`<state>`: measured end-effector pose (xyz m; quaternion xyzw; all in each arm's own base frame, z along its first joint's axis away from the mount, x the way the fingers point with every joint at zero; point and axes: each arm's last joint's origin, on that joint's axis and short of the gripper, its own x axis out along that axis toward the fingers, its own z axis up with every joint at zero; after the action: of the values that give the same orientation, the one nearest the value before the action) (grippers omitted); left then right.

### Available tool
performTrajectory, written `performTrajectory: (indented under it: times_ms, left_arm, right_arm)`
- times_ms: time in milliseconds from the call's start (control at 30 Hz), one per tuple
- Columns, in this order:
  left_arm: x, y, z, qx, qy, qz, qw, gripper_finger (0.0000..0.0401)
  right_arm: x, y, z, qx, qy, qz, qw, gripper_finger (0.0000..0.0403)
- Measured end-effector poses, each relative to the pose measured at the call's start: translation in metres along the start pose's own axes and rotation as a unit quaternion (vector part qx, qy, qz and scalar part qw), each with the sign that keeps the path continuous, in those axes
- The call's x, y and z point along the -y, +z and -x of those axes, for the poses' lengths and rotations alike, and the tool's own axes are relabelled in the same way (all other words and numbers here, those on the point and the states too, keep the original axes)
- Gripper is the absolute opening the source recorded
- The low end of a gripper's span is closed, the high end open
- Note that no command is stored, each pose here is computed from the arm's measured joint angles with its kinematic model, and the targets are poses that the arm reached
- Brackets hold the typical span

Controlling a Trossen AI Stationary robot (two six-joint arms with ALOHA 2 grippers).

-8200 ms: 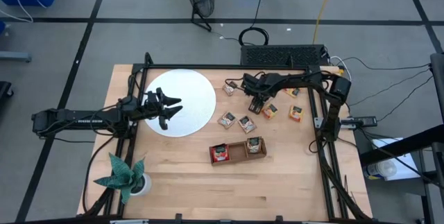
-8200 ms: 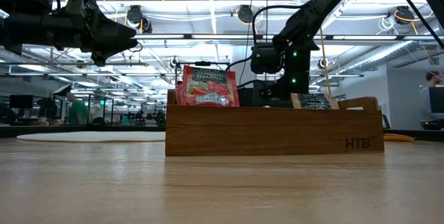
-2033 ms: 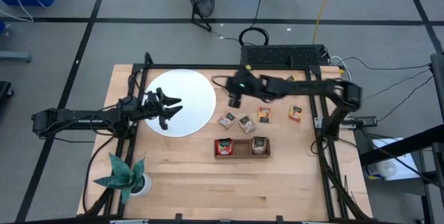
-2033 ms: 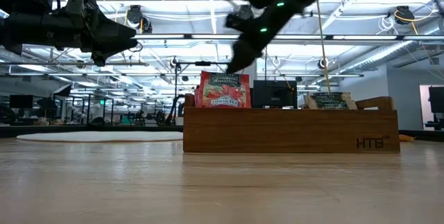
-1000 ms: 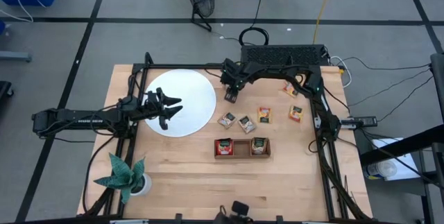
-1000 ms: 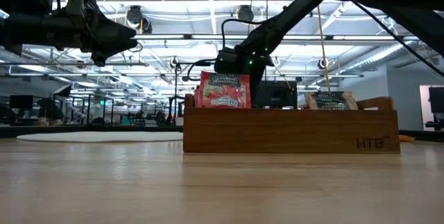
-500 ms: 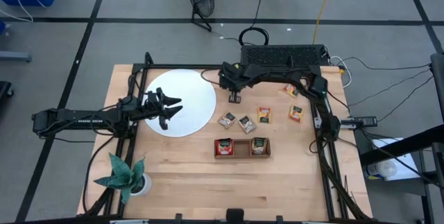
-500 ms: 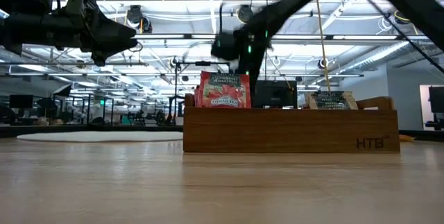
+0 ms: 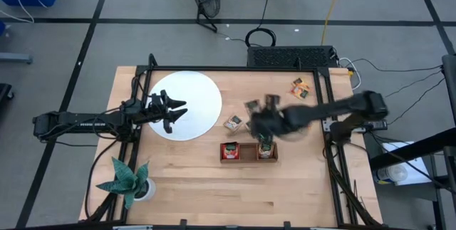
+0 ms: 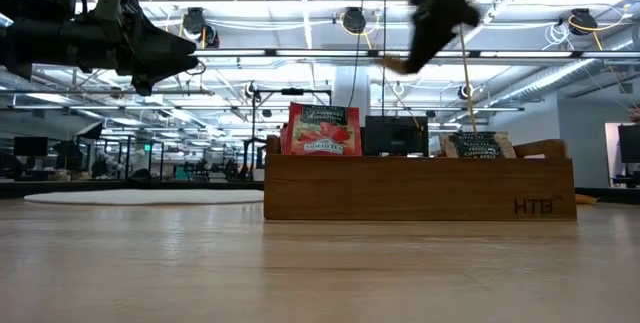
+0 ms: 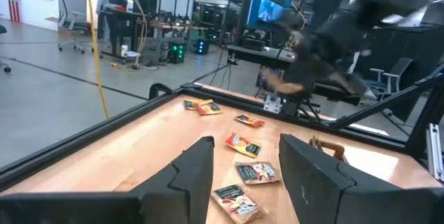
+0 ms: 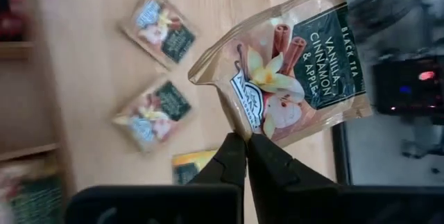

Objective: Pick & Place Tea
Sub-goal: Put the brown tea bag into the right section of the wooden organizer

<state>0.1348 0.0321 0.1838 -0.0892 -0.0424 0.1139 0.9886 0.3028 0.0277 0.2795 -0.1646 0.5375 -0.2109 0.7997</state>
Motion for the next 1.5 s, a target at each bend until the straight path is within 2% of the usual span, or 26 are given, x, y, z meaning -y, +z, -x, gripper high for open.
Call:
performTrajectory:
  times_ms: [133,233,367,567,800,1067,1500]
  left_arm:
    - [0.0,0.0,0.0,0.0,0.0,0.0,1.0,0.0166]
    - [0.0,0.0,0.0,0.0,0.0,0.0,1.0,0.0166]
    - [0.0,0.0,0.0,0.0,0.0,0.0,1.0,0.0166]
    - [0.0,0.0,0.0,0.0,0.0,0.0,1.0,0.0166]
    - [0.0,0.0,0.0,0.0,0.0,0.0,1.0,0.0166]
    - [0.0,0.0,0.0,0.0,0.0,0.0,1.0,0.0166]
    - [0.0,0.0,0.0,0.0,0.0,0.0,1.0,0.0166]
  right_arm:
    - [-0.043,-0.036,0.02,0.027,0.012,-0.036,0.999,0.0]
    - [-0.073,-0.056,0.02,0.036,0.029,-0.044,0.998,0.0]
    - [-0.097,-0.078,0.01,0.035,0.038,-0.048,0.998,0.0]
    - [-0.105,-0.099,0.0,0.015,0.029,-0.064,0.997,0.0]
    - [-0.112,-0.101,0.005,0.032,0.044,-0.045,0.997,0.0]
    - [-0.114,-0.101,0.004,0.022,0.067,-0.042,0.997,0.0004]
    - [-0.119,-0.091,0.005,0.06,0.103,0.009,0.993,0.0115]
